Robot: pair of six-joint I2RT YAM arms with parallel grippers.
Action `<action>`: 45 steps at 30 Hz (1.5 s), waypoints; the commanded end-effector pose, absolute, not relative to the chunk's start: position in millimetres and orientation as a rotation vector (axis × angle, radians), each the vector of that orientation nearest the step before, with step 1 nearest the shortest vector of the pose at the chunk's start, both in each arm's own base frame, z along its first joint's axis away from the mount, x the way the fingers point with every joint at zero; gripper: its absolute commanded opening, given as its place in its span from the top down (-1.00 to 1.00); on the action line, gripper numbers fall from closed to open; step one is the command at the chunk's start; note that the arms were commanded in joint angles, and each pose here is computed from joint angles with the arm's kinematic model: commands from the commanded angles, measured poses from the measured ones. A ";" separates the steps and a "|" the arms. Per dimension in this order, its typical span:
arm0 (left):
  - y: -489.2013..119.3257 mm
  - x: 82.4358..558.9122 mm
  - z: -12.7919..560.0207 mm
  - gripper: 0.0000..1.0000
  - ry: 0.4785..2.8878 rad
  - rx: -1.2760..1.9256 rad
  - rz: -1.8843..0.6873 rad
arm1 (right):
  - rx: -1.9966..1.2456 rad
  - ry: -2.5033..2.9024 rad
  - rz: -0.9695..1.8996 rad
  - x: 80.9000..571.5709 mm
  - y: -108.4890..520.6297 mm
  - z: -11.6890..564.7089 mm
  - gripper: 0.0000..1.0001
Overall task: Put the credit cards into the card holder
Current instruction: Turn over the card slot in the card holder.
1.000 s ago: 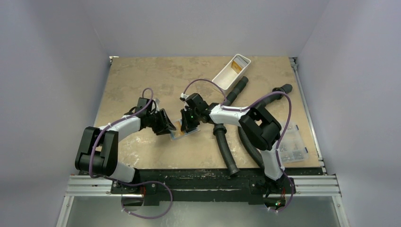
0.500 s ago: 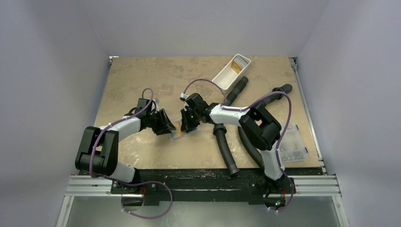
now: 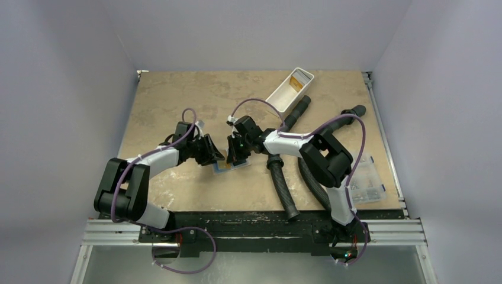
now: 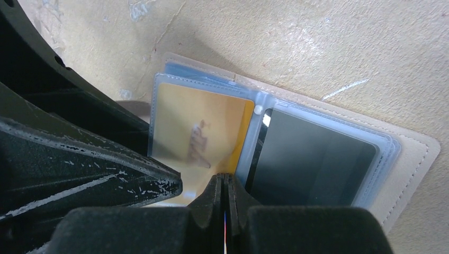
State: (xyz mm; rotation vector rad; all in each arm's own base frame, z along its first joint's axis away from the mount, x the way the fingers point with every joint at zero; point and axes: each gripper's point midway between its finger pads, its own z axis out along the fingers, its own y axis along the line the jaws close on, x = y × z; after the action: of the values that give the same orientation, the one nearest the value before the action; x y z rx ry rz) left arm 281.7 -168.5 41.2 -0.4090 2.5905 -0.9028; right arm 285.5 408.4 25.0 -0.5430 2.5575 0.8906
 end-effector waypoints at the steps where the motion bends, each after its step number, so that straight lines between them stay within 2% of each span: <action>1: -184.1 294.9 73.9 0.33 2.486 -0.331 -0.998 | -0.540 2.559 0.895 279.8 404.6 29.3 0.86; 11: -192.8 298.6 85.0 0.14 2.463 -0.277 -1.018 | -0.444 2.507 0.965 291.6 379.9 74.9 0.60; 26: -220.6 310.7 77.2 0.05 2.487 -0.199 -1.039 | -0.339 2.492 1.004 302.7 338.6 77.8 0.54; 30: -218.8 310.2 79.2 0.00 2.485 -0.193 -1.025 | -0.325 2.483 0.960 308.6 327.4 79.6 0.47; 35: -206.6 304.3 89.1 -0.15 2.477 -0.166 -0.947 | -0.323 2.483 0.878 318.3 313.4 79.9 0.39; 39: -194.8 303.2 110.0 -0.28 2.425 -0.110 -0.874 | -0.344 2.430 0.673 341.7 292.0 101.9 0.08; 45: -185.7 314.3 135.1 -0.39 2.388 0.069 -0.752 | -0.330 2.241 0.002 432.8 218.7 160.1 -0.57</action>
State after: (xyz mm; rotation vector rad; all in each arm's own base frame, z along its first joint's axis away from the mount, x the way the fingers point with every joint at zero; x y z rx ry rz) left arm 298.7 -194.4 109.5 -0.0801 2.4555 -0.8612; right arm 361.9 277.6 94.4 -0.3422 2.4560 0.4788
